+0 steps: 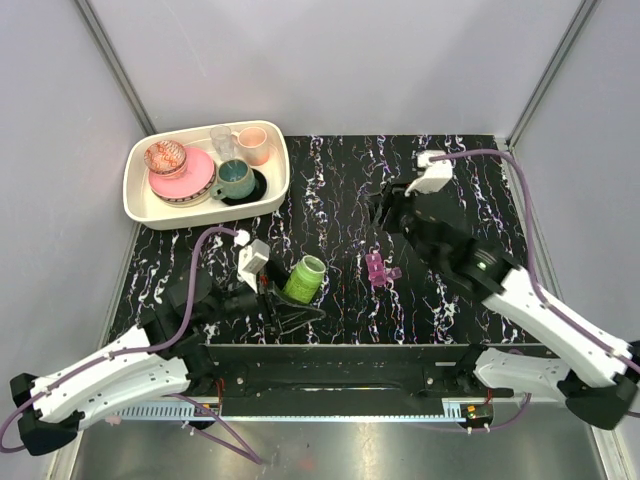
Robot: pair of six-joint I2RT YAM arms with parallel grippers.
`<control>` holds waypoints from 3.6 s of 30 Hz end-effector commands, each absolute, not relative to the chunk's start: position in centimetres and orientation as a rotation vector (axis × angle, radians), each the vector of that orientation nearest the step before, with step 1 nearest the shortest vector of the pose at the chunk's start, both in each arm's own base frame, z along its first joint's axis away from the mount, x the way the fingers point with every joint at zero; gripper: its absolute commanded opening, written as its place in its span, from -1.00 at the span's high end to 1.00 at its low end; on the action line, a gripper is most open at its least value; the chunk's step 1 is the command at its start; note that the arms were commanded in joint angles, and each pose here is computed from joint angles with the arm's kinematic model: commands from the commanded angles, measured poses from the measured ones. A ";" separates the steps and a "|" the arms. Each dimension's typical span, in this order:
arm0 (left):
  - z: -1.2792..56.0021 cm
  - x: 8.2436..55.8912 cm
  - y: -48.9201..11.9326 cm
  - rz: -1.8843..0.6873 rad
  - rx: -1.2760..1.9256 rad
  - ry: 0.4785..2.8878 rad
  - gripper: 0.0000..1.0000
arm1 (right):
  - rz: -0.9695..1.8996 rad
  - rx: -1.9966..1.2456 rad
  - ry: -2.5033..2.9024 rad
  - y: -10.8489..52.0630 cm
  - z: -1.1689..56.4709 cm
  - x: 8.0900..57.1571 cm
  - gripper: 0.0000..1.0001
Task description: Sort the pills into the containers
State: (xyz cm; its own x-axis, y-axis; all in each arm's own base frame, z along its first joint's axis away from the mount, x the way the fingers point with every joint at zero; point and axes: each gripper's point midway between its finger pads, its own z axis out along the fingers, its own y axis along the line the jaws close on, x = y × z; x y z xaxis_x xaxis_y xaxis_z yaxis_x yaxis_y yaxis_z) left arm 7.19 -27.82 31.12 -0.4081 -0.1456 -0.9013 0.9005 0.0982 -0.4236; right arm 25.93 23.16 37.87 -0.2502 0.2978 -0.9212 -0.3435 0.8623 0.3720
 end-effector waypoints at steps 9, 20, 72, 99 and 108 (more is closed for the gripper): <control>31.6 9.2 -25.8 -1.373 0.608 1.487 1.00 | 0.293 0.139 2.083 19.1 18.1 33.4 1.00; 31.1 10.0 -25.1 -1.333 0.547 1.506 1.00 | 0.364 0.135 2.239 19.7 13.1 34.1 1.00; 12.3 21.3 -37.5 -0.801 0.965 1.803 1.00 | 0.402 0.085 2.053 10.9 30.3 21.8 1.00; 5.2 23.0 -37.3 -0.587 1.037 2.060 1.00 | 0.361 0.067 1.993 9.0 32.0 20.6 1.00; 4.2 22.9 -37.3 -0.556 1.095 2.105 1.00 | 0.347 0.056 1.999 8.8 31.4 20.3 1.00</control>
State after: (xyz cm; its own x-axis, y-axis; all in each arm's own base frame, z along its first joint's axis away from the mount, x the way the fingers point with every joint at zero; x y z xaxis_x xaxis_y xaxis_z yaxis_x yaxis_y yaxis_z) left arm 21.61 -35.96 2.53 -0.4402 0.5495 -0.7101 0.8255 0.5589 -0.0792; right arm 20.24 9.28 30.13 -0.4856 0.1913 -0.8530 -0.1093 0.9548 0.2763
